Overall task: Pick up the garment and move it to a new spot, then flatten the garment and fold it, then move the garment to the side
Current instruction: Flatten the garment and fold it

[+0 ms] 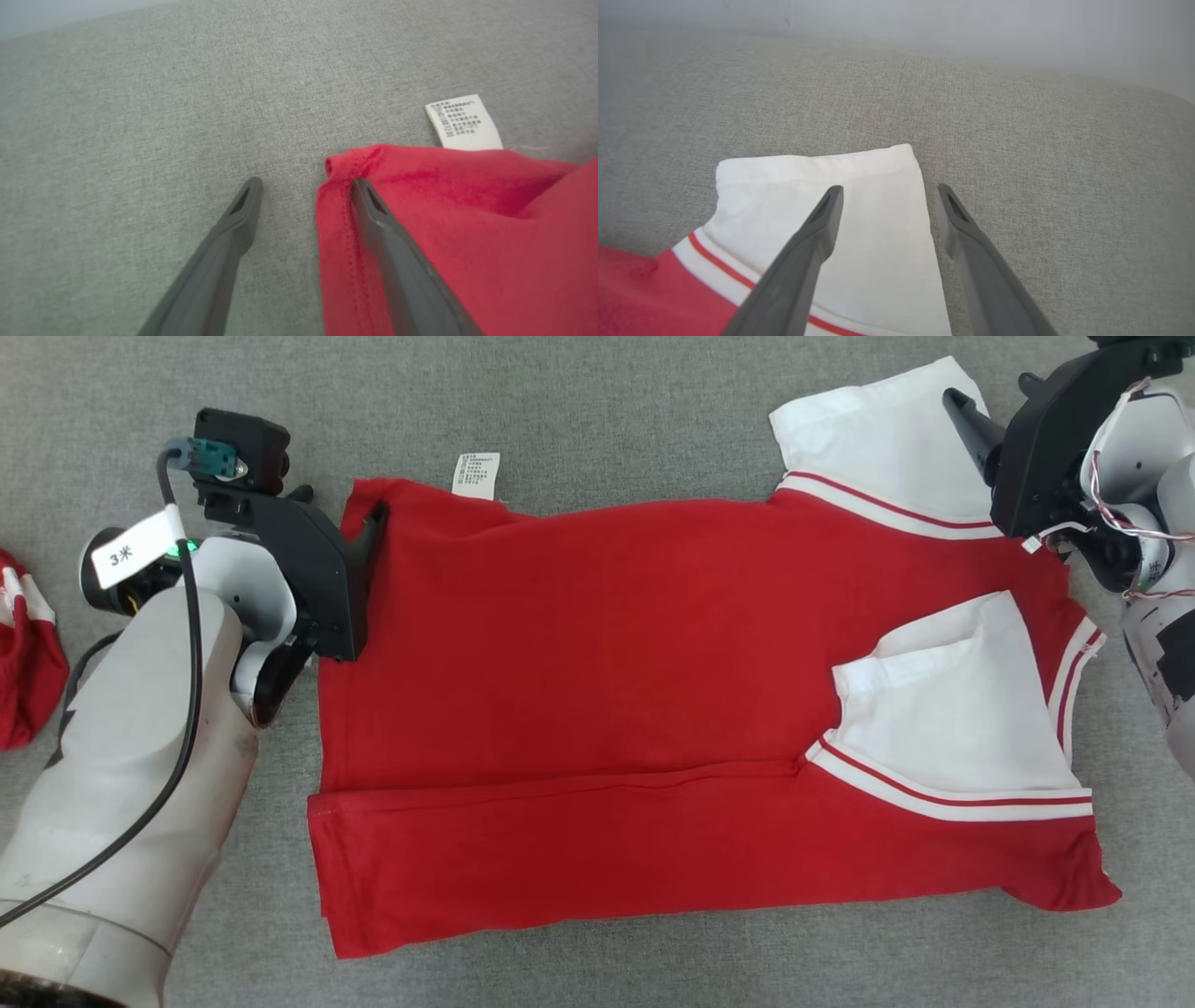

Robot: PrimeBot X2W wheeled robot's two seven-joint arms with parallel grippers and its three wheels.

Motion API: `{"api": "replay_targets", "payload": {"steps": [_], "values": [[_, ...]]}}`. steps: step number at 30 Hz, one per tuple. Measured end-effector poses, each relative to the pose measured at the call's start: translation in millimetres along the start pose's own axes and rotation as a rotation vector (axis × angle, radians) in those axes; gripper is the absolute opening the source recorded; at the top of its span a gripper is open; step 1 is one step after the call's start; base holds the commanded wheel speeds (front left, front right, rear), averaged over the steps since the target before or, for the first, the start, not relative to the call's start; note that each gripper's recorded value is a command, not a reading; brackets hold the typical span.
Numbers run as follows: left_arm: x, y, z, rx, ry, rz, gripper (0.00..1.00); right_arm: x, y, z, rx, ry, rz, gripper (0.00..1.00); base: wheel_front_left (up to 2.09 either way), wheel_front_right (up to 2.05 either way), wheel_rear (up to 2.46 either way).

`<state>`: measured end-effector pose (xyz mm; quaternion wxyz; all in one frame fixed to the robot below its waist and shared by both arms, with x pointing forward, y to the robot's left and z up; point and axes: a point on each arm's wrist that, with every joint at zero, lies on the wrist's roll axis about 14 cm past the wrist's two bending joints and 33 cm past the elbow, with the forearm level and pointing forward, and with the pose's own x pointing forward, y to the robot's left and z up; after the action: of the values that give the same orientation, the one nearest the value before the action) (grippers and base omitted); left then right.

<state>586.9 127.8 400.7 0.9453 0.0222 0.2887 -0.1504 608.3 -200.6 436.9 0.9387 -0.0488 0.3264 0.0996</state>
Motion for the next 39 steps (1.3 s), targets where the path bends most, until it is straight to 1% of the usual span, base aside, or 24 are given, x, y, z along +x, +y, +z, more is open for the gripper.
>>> {"api": "replay_targets", "payload": {"steps": [3,6,9,13,18,21,23,26,27,28,29,30,31,32,36,39], "values": [[2.2,2.6,0.2,0.005,0.003,0.002,1.00,4.5,-11.7,-2.2,-0.012,0.005,-0.036,1.00,0.00,0.00,0.00],[2.6,3.4,-0.3,0.009,0.004,0.002,1.00,7.6,-28.7,1.2,0.011,-0.010,-0.084,1.00,0.00,0.00,0.00],[2.1,2.1,-1.1,0.008,0.002,0.000,1.00,13.2,-34.0,-6.9,0.005,0.023,-0.110,1.00,0.00,0.00,0.00],[3.0,2.7,-1.8,0.005,-0.002,-0.006,1.00,22.5,-32.0,-6.8,0.013,0.025,-0.114,1.00,0.00,0.00,0.00],[5.7,4.1,-5.9,0.001,-0.004,-0.007,1.00,33.6,-25.0,-20.6,0.008,0.066,-0.105,1.00,0.00,0.00,0.00],[5.8,3.4,-6.9,-0.001,-0.004,-0.011,1.00,39.5,-12.6,-23.3,-0.033,0.085,-0.080,1.00,0.00,0.00,0.00],[5.1,3.0,-7.1,-0.004,-0.004,-0.011,1.00,40.1,-10.1,-24.4,-0.047,0.096,-0.074,1.00,0.00,0.00,0.00],[5.0,2.1,-7.9,-0.008,-0.001,-0.013,1.00,40.2,-6.2,-29.4,-0.035,0.130,-0.060,1.00,0.00,0.00,0.00],[5.1,1.5,-8.1,-0.010,0.000,-0.015,1.00,40.0,-5.0,-30.7,-0.030,0.141,-0.056,0.59,0.00,0.00,0.00],[5.1,1.3,-8.3,-0.010,0.002,-0.017,1.00,39.9,-3.6,-31.2,-0.026,0.148,-0.050,0.35,0.00,0.00,0.00],[5.2,0.8,-8.6,-0.007,0.008,-0.019,1.00,39.6,-3.0,-32.1,-0.023,0.156,-0.048,0.02,0.00,0.00,0.00],[4.9,-1.4,-8.2,-0.006,0.010,-0.030,0.81,38.9,-1.8,-33.9,-0.018,0.172,-0.043,0.00,0.00,0.00,0.00],[4.9,-1.4,-8.2,-0.006,0.010,-0.030,0.56,38.9,-1.8,-33.9,-0.018,0.172,-0.043,0.00,0.00,0.00,0.00],[4.8,-2.4,-7.9,-0.002,0.009,-0.034,0.00,38.5,-1.6,-34.7,-0.017,0.177,-0.042,0.00,0.00,0.00,0.00],[6.9,-10.3,-7.9,-0.006,0.009,-0.066,0.00,38.8,-2.4,-33.5,-0.008,0.163,-0.040,0.00,0.00,0.00,0.00],[7.3,-9.8,-1.7,0.000,-0.033,-0.070,0.00,37.5,-3.6,-27.8,-0.004,0.120,-0.040,0.00,0.00,0.00,0.00]]}}
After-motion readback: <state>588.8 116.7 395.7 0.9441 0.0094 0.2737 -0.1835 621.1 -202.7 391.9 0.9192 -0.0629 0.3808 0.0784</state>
